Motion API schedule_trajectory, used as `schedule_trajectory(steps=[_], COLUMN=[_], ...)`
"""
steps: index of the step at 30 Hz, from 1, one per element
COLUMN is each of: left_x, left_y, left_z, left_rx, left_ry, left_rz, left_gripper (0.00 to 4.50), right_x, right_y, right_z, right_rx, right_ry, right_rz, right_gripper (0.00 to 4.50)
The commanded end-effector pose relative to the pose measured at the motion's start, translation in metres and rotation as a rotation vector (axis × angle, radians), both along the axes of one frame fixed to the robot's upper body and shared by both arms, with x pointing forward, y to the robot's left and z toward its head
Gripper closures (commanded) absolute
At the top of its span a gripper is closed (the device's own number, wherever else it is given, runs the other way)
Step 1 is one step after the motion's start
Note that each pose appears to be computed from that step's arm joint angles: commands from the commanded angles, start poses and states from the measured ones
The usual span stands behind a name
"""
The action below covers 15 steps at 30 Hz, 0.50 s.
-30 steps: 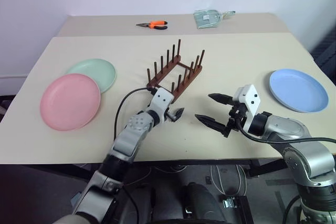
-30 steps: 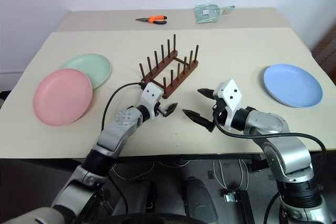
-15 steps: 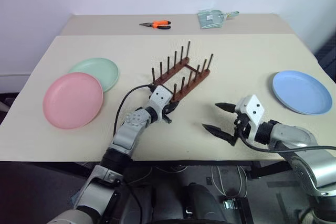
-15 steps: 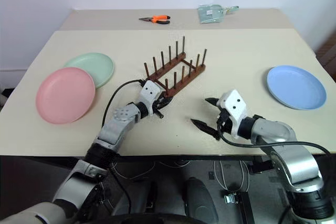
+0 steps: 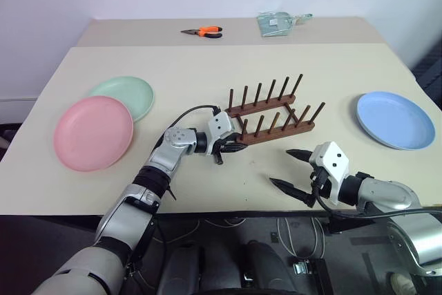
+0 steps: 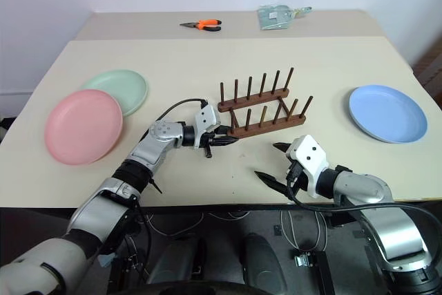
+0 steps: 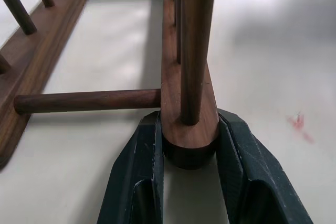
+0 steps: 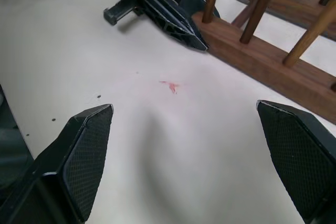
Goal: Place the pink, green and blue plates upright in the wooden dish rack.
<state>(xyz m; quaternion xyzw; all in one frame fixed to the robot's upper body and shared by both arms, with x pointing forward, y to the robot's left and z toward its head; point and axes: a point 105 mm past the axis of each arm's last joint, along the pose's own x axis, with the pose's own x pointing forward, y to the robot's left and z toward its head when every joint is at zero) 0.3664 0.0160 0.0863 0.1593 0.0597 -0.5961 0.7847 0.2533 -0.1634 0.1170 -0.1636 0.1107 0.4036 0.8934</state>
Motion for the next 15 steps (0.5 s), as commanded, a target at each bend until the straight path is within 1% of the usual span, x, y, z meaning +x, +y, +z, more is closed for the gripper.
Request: schedule_trajectory(steps=[1,2,4,5,6,7,9,12,13,14,15], left_x=[0.003,0.005,0.007,0.005,0.003,-0.001,-0.011,-0.039,-0.05,-0.059,-0.063], left_y=[0.001,0.003,0.01,0.015,0.019,0.023,0.027,0.025,0.021,0.017,0.009], left_z=[0.009,0.008,0.004,0.003,0.002,0.001,0.002,0.005,0.006,0.008,0.008], left_rx=[-0.017,-0.004,0.015,0.007,-0.003,-0.01,-0.033,-0.038,-0.037,-0.035,-0.022], left_ry=[-0.028,-0.046,-0.039,-0.019,-0.007,0.009,0.032,0.078,0.092,0.089,0.082], left_rz=[-0.021,-0.006,0.021,0.02,0.021,0.026,0.013,-0.042,-0.065,-0.086,-0.08], left_gripper=[1.77,1.12,0.36,0.56,0.62,0.9,1.78,3.44,3.86,3.93,3.93], right_x=[0.001,0.004,0.009,0.012,0.016,0.021,0.029,0.043,0.047,0.05,0.056], right_y=[0.004,0.001,-0.004,-0.008,-0.012,-0.017,-0.026,-0.034,-0.035,-0.036,-0.038], right_z=[0.012,0.011,0.008,0.005,0.002,-0.002,-0.006,-0.006,-0.007,-0.009,-0.014], right_rx=[-0.005,-0.022,-0.052,-0.078,-0.105,-0.138,-0.186,-0.201,-0.215,-0.23,-0.265], right_ry=[-0.073,-0.08,-0.08,-0.079,-0.079,-0.079,-0.091,-0.099,-0.099,-0.099,-0.096], right_rz=[0.003,-0.014,-0.039,-0.06,-0.085,-0.111,-0.152,-0.212,-0.225,-0.236,-0.243], right_gripper=[0.0,0.0,0.0,0.26,0.55,0.86,1.74,3.44,3.8,4.38,4.45])
